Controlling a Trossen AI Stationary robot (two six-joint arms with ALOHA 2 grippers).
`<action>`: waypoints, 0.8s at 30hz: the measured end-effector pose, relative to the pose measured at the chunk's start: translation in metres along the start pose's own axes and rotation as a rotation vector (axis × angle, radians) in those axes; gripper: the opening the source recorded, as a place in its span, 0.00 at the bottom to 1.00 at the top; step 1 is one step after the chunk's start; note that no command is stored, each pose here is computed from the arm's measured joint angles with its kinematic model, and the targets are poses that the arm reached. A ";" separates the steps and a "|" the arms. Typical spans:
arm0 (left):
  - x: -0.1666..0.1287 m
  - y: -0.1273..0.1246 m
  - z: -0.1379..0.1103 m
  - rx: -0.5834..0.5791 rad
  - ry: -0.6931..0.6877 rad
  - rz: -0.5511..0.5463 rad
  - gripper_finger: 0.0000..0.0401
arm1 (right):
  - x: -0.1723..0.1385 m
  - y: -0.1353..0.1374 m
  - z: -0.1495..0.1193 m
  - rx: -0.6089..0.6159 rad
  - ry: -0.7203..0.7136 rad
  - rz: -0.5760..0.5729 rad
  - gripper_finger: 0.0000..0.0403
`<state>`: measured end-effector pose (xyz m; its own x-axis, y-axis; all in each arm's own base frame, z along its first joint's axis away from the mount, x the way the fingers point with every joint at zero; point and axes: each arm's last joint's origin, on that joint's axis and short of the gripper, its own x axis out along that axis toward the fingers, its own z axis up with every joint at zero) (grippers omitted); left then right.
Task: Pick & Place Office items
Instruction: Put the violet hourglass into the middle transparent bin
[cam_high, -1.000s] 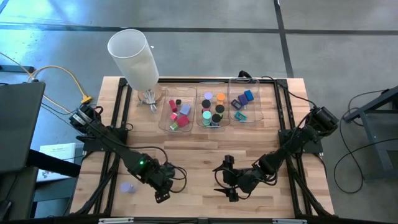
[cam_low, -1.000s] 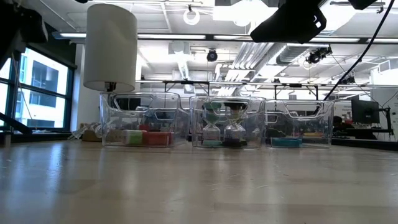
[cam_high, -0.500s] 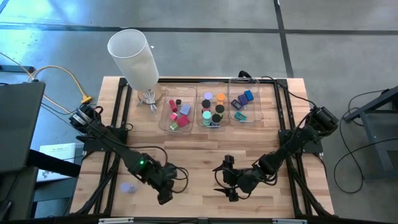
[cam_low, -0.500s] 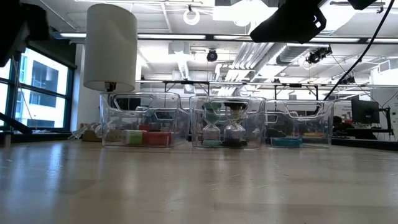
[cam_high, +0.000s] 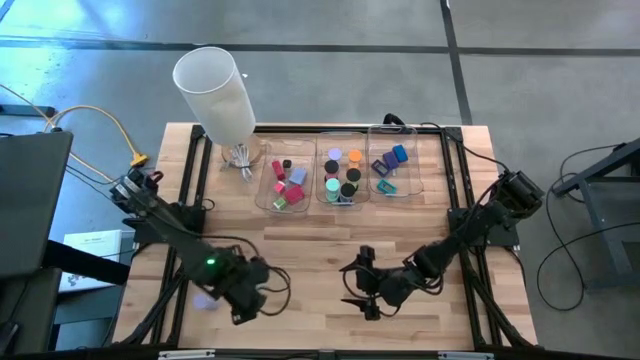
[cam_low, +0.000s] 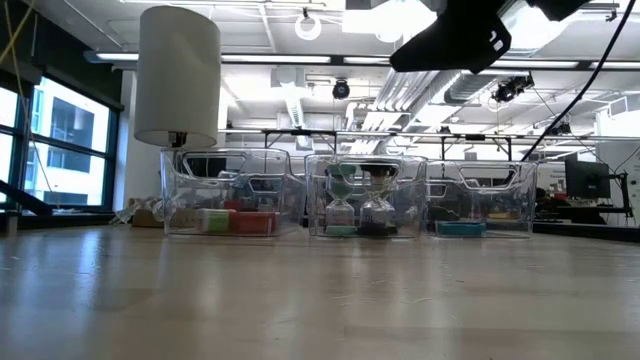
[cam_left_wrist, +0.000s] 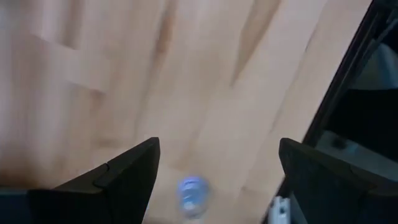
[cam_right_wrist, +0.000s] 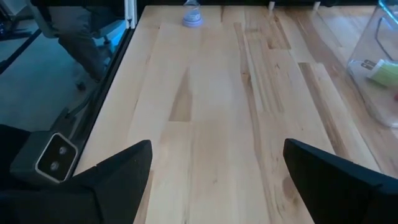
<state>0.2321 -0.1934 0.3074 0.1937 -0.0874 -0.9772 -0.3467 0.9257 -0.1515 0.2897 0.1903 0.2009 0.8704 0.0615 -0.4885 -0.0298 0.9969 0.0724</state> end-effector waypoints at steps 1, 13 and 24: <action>-0.010 -0.002 -0.005 0.033 -0.016 0.019 0.80 | 0.001 -0.001 0.001 0.003 -0.002 -0.003 0.88; 0.005 -0.022 -0.063 0.151 0.159 0.284 0.80 | 0.005 -0.009 0.004 0.043 -0.004 -0.025 0.88; 0.031 -0.045 -0.089 0.290 0.323 0.251 0.80 | 0.005 -0.009 0.004 0.068 -0.010 -0.021 0.88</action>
<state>0.1715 -0.2702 0.2707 -0.1725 0.0839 -0.9814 -0.0676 0.9930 0.0967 0.2961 0.1812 0.2017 0.8754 0.0394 -0.4817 0.0223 0.9923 0.1215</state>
